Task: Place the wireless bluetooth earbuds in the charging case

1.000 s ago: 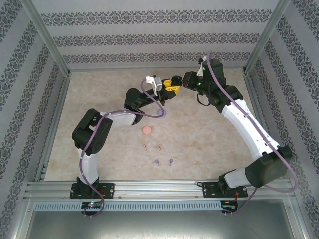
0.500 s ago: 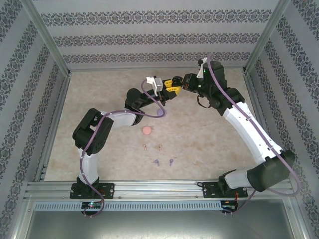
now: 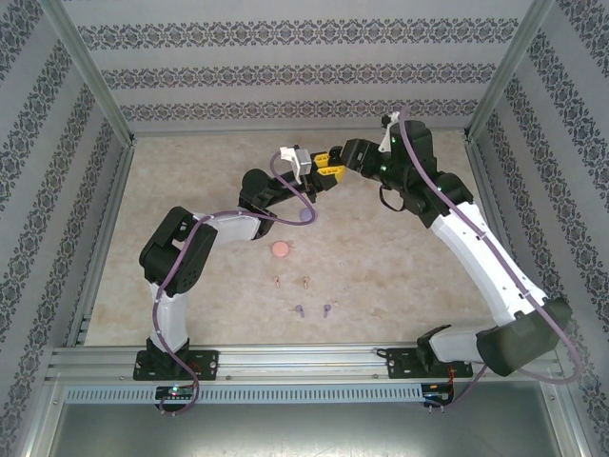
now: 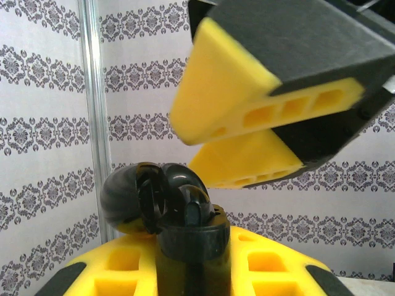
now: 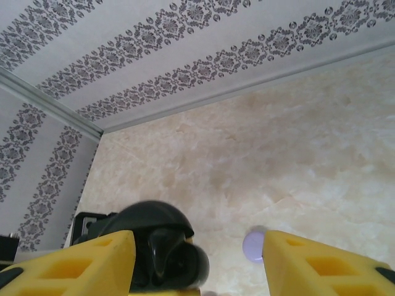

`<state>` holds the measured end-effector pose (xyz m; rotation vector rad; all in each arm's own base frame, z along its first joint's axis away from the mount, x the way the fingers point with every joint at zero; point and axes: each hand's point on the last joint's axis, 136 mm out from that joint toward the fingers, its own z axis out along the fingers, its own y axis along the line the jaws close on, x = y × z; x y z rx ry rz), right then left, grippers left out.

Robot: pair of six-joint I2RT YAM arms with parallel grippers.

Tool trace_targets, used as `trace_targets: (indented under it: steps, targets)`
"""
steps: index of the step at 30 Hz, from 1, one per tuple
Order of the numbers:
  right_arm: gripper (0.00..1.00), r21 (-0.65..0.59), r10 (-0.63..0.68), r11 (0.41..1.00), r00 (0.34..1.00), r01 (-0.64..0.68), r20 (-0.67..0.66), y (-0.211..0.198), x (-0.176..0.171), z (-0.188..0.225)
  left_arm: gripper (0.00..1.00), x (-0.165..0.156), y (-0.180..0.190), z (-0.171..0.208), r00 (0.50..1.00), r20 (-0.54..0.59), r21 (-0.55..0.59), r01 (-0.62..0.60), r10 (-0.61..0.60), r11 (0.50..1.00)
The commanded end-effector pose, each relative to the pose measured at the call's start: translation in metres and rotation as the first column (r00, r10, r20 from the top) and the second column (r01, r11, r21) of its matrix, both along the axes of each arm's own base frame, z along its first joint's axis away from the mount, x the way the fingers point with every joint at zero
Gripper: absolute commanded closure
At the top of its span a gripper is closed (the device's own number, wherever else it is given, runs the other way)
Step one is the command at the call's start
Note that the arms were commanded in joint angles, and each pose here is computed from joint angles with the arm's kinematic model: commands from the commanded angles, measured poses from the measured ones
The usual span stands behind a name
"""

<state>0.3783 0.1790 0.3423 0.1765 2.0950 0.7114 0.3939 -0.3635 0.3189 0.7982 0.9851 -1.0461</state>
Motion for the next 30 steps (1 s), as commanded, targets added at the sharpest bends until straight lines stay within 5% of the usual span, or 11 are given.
trace_targets:
  steps: [1,13,30]
  targets:
    - [0.44,-0.033,-0.025,0.999,1.0,0.025,0.015,-0.004,0.011,0.005,1.0,-0.01,-0.002,0.019,0.997,0.069,-0.04,0.022,-0.019,0.999]
    - [0.57,-0.055,-0.024,0.998,0.999,0.023,-0.022,-0.002,0.02,-0.009,1.0,-0.01,-0.002,0.022,0.997,0.077,-0.042,0.017,-0.013,0.999]
    - [0.52,-0.007,-0.009,1.0,1.0,0.009,-0.008,-0.011,-0.009,0.005,1.0,-0.007,-0.001,0.022,0.997,0.083,-0.045,0.0,0.004,0.999]
